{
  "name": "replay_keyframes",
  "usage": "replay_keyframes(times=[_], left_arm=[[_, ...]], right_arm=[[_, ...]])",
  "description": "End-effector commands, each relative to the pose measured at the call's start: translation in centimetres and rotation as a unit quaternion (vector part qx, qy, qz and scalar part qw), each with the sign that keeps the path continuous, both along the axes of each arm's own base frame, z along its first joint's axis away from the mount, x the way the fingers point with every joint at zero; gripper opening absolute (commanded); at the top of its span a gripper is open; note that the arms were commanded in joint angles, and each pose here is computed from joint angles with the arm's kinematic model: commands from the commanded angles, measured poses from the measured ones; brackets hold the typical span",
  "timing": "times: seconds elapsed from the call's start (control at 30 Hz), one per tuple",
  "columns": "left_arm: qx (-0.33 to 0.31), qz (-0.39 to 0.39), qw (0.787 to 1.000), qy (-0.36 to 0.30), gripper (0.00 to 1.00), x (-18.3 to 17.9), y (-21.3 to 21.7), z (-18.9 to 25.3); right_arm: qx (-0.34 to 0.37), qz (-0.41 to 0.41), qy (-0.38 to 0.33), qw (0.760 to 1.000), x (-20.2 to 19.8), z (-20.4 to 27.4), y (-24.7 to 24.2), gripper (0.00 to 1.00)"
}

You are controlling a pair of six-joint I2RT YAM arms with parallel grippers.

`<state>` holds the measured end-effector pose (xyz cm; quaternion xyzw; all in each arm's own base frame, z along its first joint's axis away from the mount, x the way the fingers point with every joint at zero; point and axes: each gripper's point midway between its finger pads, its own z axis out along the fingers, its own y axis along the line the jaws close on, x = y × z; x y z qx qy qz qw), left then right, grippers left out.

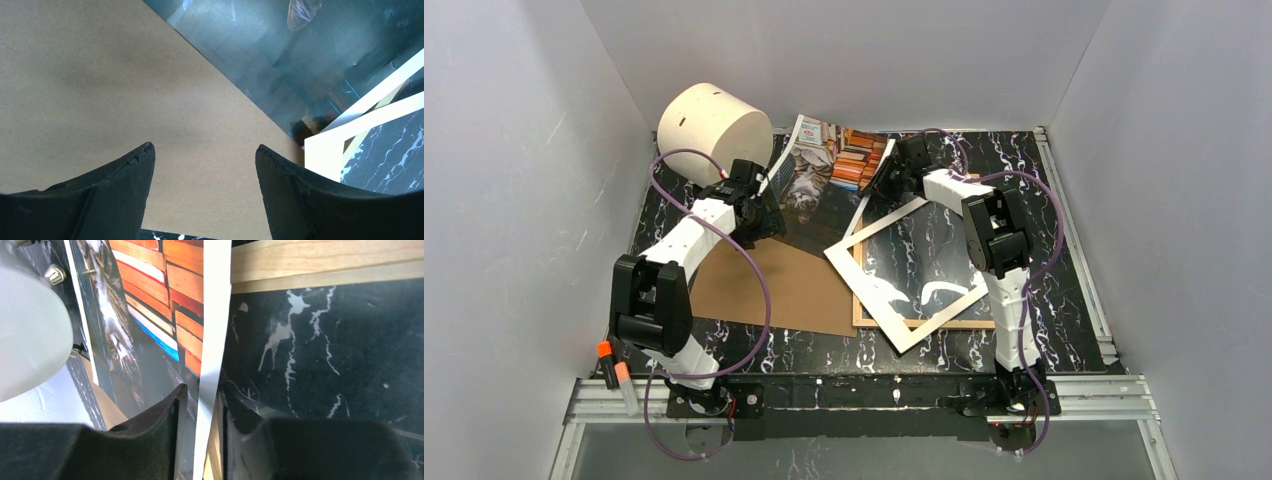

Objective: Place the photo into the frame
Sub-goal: Move the photo to the center of the board.

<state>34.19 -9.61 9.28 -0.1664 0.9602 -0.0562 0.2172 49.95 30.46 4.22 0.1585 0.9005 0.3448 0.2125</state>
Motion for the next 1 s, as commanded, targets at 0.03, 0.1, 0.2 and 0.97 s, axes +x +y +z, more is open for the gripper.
replay_keyframes(times=[0.03, 0.1, 0.2, 0.97], left_arm=[[0.004, 0.008, 1.000, -0.008, 0.70, 0.2, 0.6, 1.4], [0.004, 0.011, 1.000, -0.012, 0.71, 0.3, 0.8, 1.8], [0.004, 0.014, 1.000, -0.018, 0.70, 0.4, 0.9, 2.4], [-0.001, 0.048, 0.996, -0.073, 0.70, -0.3, 2.1, 7.0]], right_arm=[[0.046, 0.016, -0.031, 0.998, 1.5, 2.1, 1.6, 0.29], [0.057, 0.019, -0.036, 0.998, 1.4, 2.6, 1.8, 0.16], [0.062, 0.013, -0.041, 0.997, 1.1, 3.8, 1.6, 0.01], [0.093, 0.057, 0.081, 0.991, -14.3, 7.4, 2.8, 0.01]])
